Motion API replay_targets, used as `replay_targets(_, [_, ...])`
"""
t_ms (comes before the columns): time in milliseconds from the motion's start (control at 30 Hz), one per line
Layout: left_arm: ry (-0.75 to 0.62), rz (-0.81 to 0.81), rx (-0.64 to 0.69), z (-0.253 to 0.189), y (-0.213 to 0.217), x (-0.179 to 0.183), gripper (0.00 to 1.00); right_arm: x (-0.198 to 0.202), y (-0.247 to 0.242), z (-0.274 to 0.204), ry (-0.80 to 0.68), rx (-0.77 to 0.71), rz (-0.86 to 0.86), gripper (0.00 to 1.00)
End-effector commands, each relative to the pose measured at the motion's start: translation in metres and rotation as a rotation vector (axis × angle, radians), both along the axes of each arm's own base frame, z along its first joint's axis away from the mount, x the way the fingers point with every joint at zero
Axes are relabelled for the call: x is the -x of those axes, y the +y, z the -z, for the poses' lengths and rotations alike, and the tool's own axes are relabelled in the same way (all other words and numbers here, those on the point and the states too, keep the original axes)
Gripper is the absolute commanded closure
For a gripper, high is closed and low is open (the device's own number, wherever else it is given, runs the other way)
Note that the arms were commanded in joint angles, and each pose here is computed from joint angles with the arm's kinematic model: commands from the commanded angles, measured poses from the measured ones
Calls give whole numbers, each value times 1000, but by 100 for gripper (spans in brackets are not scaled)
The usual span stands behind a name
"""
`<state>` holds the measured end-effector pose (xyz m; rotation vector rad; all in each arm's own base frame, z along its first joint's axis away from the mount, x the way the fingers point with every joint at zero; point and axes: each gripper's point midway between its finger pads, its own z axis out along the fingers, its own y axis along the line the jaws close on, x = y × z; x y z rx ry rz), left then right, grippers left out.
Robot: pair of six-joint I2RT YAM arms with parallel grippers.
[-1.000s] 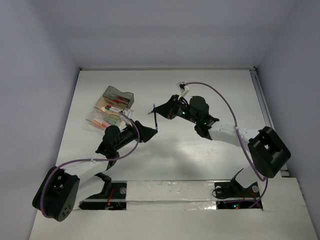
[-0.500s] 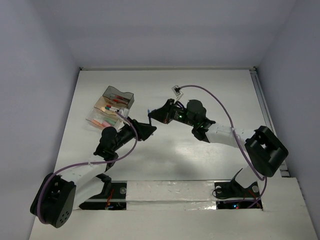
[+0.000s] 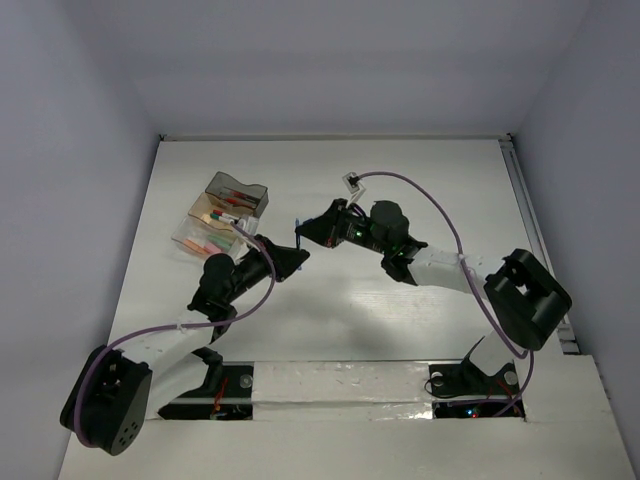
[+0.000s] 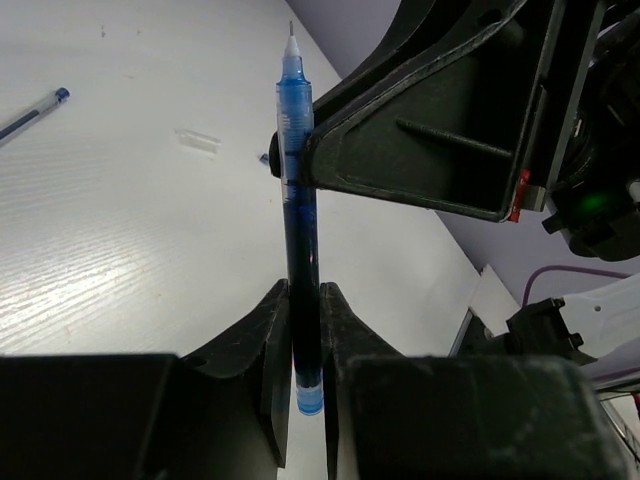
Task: Sort the stationery into containers
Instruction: Move the pen cap to the center of the board.
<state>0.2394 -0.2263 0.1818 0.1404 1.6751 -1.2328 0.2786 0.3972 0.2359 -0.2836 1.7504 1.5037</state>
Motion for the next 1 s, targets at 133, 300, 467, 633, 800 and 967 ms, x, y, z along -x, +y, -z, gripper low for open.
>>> replay_targets(133, [-72, -36, 6, -18, 5, -4, 100, -6, -21, -9, -85, 149, 64, 55])
replay_targets(300, [-80, -50, 11, -21, 8, -3, 100, -18, -67, 3, -59, 258, 187, 46])
replay_targets(467, [-86, -55, 15, -24, 9, -2, 100, -40, -110, 44, 29, 407, 315, 43])
replay_targets(633, [-85, -52, 16, -24, 9, -1, 100, -72, -145, 86, 151, 537, 419, 42])
replay_targets(800, [-71, -42, 13, -21, 7, -2, 100, -98, -162, 118, 199, 657, 479, 39])
replay_targets(967, [-69, -32, 11, -20, 4, -1, 100, -107, -172, 146, 280, 721, 480, 38])
